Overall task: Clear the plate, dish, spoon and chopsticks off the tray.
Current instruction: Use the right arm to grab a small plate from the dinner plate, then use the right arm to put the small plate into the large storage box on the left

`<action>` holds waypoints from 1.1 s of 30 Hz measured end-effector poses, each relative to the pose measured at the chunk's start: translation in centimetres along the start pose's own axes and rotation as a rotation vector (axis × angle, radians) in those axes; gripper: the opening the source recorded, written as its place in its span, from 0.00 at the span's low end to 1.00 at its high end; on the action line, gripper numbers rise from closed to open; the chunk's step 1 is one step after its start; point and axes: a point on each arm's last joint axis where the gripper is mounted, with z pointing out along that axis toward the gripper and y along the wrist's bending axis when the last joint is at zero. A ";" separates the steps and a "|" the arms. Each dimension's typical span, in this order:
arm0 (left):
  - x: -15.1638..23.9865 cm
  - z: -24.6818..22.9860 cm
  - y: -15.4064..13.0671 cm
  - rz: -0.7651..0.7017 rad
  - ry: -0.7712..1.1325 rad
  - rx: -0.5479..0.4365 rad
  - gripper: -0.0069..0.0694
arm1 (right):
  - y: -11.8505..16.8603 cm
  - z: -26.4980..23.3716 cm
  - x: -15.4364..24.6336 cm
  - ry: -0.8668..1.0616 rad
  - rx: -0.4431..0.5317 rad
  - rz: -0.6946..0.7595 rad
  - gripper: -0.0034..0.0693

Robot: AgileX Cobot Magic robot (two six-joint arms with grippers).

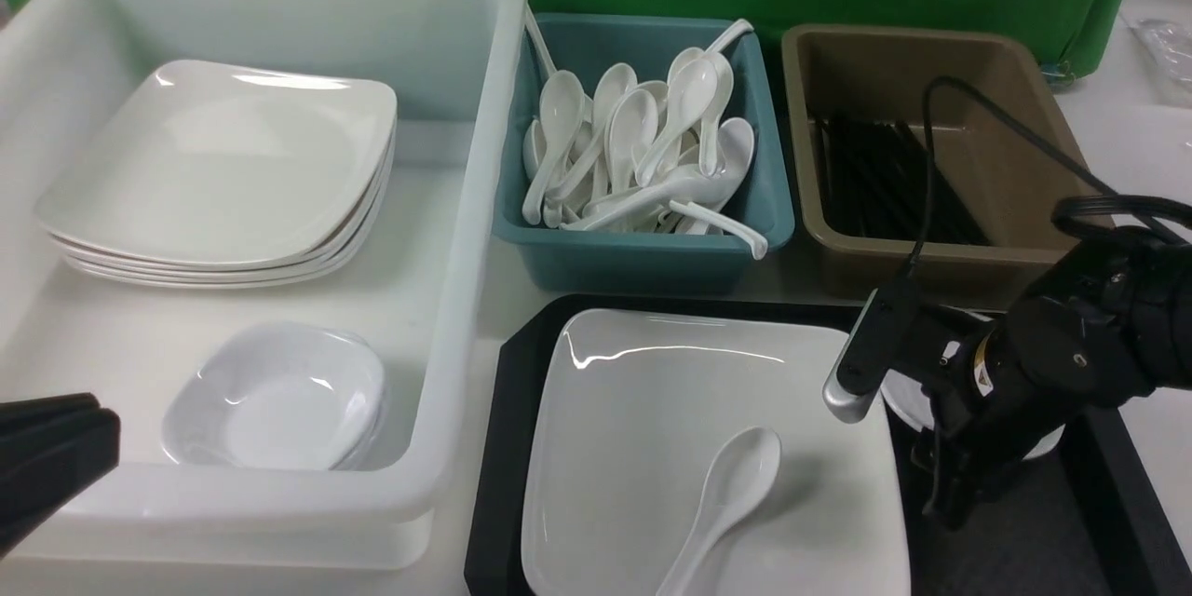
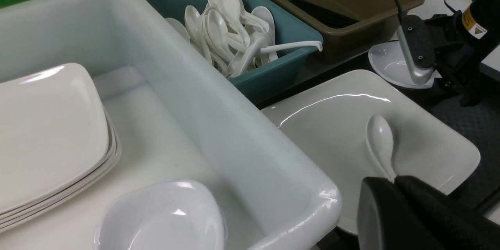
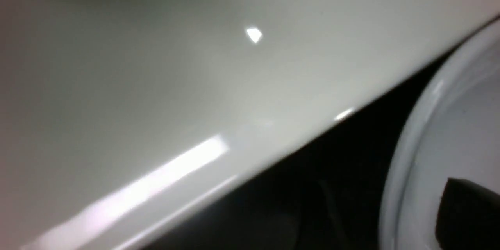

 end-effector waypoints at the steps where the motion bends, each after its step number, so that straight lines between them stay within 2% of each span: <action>1: 0.0 0.0 0.0 0.003 0.003 0.001 0.11 | 0.0 0.0 0.0 0.001 0.000 -0.003 0.53; 4: 0.1 0.0 0.0 0.004 0.007 0.002 0.11 | 0.0 0.0 0.0 -0.001 0.002 -0.007 0.28; 6: 0.1 0.0 0.0 0.004 0.008 0.002 0.11 | -0.1 -0.1 0.0 -0.003 0.012 -0.022 0.21; 12: 0.1 0.0 0.0 0.011 0.009 0.002 0.11 | 0.2 -2.4 0.1 0.050 -0.005 -0.017 0.18; 14: 0.1 0.0 0.0 0.024 0.009 0.002 0.11 | 0.9 -5.2 -0.4 0.062 -0.028 0.011 0.14; 19: 0.1 0.0 0.0 0.030 0.009 0.002 0.11 | 2.4 -11.2 -2.0 -0.002 -0.034 0.090 0.13; 23: 0.1 0.0 0.0 0.035 0.010 -0.003 0.11 | 4.4 -17.6 -5.4 -0.187 -0.038 0.060 0.13; 26: 0.2 0.0 0.4 0.047 0.028 -0.047 0.11 | 6.7 -22.4 -9.5 -0.383 -0.049 -0.040 0.13; 29: 0.5 -0.4 1.1 0.025 0.080 -0.122 0.11 | 8.4 -24.7 -13.2 -0.504 -0.056 -0.127 0.13; 33: 0.5 -1.4 1.9 -0.011 0.145 -0.218 0.11 | 10.7 -24.9 -18.1 -0.571 -0.075 -0.246 0.13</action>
